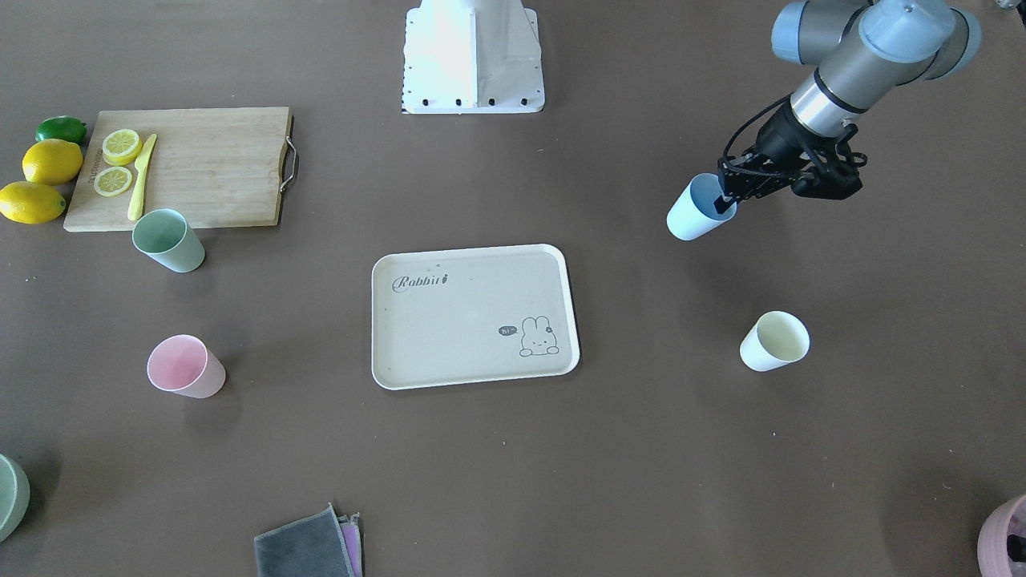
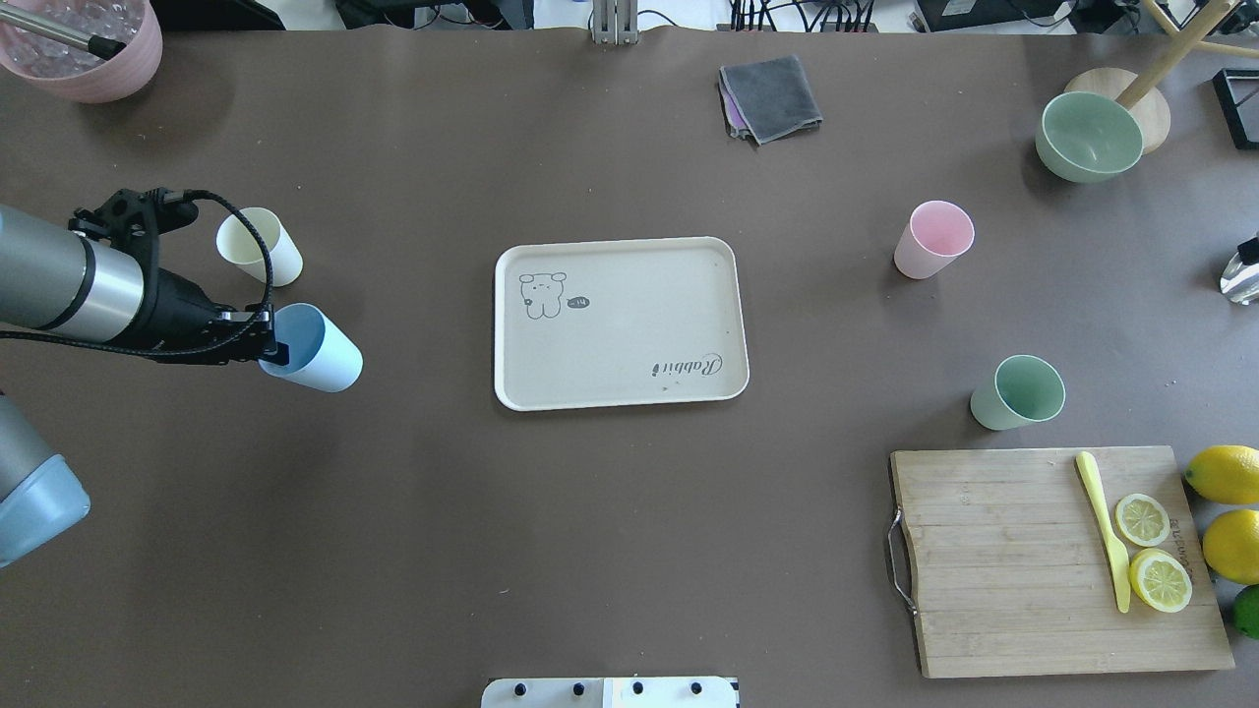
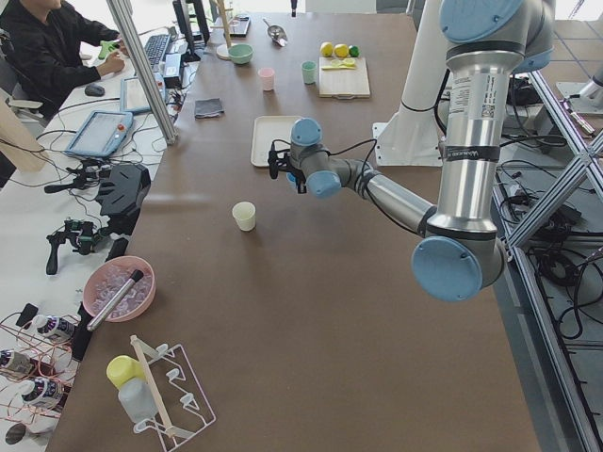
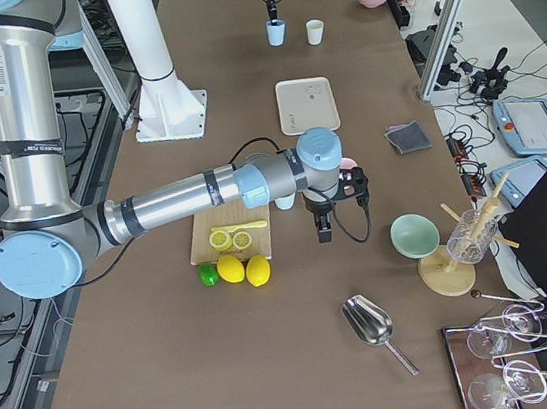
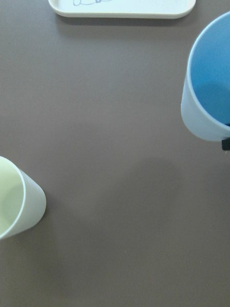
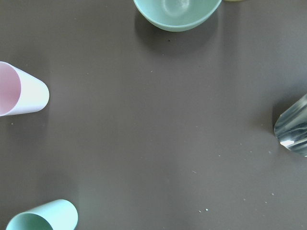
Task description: Place all cups on tray
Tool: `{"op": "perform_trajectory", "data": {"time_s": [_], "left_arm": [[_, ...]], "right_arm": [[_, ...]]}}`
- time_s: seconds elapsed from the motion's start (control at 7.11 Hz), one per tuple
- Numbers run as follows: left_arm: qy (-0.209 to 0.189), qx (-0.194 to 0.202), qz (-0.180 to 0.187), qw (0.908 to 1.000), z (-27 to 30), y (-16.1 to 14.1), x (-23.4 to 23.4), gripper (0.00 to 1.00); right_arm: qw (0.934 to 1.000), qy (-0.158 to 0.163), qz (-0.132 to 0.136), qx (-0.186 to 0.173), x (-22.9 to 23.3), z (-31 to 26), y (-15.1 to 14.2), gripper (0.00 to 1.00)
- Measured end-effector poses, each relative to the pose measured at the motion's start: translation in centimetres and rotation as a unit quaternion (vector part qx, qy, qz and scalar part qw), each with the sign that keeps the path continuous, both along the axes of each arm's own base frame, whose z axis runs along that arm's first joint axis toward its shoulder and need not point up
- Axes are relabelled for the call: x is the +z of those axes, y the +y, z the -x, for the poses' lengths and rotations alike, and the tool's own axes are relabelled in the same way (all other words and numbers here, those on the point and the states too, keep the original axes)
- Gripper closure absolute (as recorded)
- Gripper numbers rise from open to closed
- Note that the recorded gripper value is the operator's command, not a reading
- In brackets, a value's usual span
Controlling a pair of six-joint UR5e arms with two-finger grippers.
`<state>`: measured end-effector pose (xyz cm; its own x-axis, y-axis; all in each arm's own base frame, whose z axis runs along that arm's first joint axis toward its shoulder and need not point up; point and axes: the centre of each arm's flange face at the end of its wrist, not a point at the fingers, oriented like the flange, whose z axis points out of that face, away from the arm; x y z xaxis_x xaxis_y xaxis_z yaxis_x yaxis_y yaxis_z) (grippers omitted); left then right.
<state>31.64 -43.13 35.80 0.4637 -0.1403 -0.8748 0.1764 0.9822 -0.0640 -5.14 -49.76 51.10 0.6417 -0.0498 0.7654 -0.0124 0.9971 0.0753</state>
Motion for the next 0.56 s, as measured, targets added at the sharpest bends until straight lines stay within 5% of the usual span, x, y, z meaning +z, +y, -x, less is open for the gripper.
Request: {"op": "perform_trajectory", "data": {"time_s": [0.56], "left_arm": [[-0.022,-0.022,0.021,0.9993,-8.8,-1.8,-9.9,1.0]], "right_arm": [[0.9999,0.001,0.001,0.014,-5.5,12.3,-0.4,0.0]]}}
